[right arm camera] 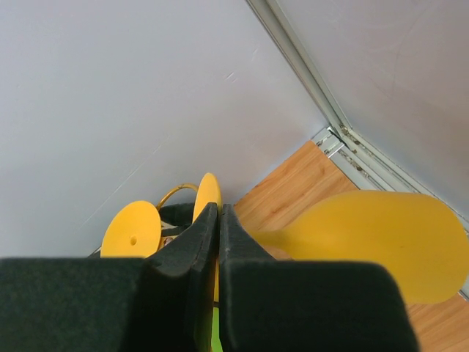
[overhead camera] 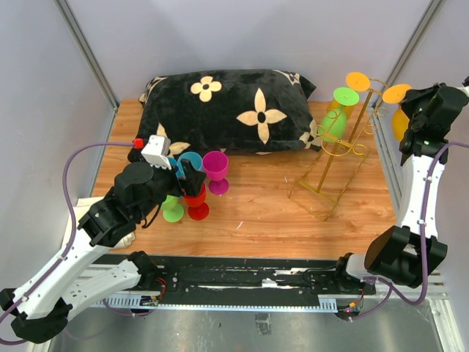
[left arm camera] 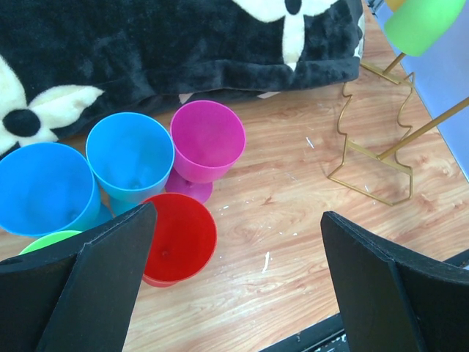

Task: Take the wine glass off the wine glass rack
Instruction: Pick up the wine glass from the wine rack, then place the wine glass at the center of the board.

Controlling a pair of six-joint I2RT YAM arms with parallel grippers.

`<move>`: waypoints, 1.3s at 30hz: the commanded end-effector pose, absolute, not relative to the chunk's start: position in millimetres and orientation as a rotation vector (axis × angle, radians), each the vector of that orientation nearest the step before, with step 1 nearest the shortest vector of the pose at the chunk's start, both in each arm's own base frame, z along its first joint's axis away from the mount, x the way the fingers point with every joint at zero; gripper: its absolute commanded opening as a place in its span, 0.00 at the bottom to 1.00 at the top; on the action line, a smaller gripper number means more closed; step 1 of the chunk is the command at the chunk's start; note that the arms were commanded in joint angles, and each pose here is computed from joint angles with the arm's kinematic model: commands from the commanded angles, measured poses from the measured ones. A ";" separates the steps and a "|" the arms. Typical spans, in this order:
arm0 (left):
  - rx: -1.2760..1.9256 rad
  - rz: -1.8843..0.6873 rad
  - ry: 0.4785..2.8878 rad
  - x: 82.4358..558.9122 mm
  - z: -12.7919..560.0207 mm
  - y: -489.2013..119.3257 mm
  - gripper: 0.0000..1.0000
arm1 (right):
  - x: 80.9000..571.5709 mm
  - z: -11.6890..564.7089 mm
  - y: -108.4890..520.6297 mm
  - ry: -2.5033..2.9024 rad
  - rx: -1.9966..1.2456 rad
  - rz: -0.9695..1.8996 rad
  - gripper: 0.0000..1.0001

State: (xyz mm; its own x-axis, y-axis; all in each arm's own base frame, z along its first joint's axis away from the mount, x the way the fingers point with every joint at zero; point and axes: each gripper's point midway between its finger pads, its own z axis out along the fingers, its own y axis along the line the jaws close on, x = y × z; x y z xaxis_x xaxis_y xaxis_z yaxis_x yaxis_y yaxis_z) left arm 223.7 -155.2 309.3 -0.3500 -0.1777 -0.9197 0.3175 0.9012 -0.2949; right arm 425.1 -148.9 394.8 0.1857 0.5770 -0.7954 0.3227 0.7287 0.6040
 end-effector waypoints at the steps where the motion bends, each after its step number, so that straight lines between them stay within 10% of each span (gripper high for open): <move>1: 0.079 -0.539 1.808 227.1 328.7 -155.8 1.00 | 419.1 421.4 -158.3 1.352 0.788 0.173 0.01; 39: 0.075 -0.606 1.828 224.2 331.4 -166.3 1.00 | 168.2 471.7 16.2 1.417 0.187 0.220 0.01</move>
State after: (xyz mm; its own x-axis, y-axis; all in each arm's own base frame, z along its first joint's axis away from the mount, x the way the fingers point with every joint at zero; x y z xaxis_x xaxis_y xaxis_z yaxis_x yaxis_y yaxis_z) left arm 221.7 -160.9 314.8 -0.3670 -0.2018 -0.9081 0.3282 0.8853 -0.3294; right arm 193.4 -17.1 475.8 0.2028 0.3012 -0.9317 0.0759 0.9438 0.3216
